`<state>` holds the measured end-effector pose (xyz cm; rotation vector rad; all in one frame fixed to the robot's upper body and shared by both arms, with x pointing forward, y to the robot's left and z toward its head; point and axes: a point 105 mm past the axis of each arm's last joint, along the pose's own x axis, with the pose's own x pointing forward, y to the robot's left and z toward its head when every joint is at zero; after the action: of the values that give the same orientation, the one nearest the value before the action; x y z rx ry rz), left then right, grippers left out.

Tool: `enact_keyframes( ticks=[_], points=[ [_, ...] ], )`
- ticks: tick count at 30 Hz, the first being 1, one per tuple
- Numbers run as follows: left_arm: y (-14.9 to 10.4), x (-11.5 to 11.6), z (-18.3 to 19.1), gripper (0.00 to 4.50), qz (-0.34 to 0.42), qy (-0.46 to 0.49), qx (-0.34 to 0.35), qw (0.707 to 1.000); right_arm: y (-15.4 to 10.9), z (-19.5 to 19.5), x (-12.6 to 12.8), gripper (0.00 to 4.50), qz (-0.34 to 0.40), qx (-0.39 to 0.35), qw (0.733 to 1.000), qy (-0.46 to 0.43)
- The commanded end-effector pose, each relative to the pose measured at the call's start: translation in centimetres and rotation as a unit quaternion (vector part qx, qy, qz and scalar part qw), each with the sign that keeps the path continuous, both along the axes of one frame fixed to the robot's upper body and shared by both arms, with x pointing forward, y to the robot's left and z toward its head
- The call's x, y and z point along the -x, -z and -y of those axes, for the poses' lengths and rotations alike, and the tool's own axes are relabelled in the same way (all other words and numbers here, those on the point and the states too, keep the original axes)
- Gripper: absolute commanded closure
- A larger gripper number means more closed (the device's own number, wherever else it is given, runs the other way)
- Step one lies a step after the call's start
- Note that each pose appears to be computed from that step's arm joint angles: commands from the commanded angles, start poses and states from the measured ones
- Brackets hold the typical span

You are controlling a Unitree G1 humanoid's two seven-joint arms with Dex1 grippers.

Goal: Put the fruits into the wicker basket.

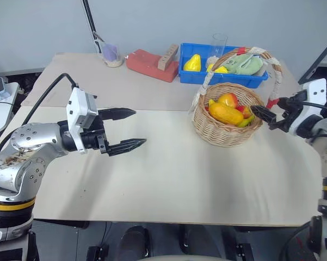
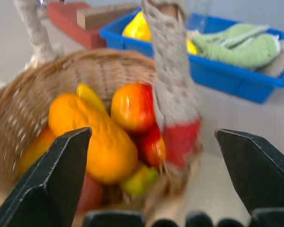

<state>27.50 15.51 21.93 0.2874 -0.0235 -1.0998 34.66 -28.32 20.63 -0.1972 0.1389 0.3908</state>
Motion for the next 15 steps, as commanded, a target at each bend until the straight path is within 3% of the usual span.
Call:
enact_keyframes(
  ticks=[1, 5, 8, 15],
  points=[
    [0.2, 0.0, -3.1, 0.00, 0.014, -0.054, -0.033, 0.998, -1.9, -0.1, 2.7, 0.01, 0.003, 0.049, 0.998, -0.048],
    [2.2, 0.5, -6.4, 0.00, -0.005, -0.110, -0.117, 0.987, -1.2, -2.1, 5.8, 0.01, -0.028, 0.150, 0.977, -0.148],
    [3.2, 1.0, -8.4, 0.00, -0.014, -0.131, -0.159, 0.978, -1.5, -4.3, 7.3, 0.01, -0.037, 0.169, 0.963, -0.209],
    [2.7, 0.9, -9.6, 0.00, -0.015, -0.151, -0.150, 0.977, -1.2, -4.6, 8.5, 0.01, -0.075, 0.166, 0.954, -0.238]
  ],
)
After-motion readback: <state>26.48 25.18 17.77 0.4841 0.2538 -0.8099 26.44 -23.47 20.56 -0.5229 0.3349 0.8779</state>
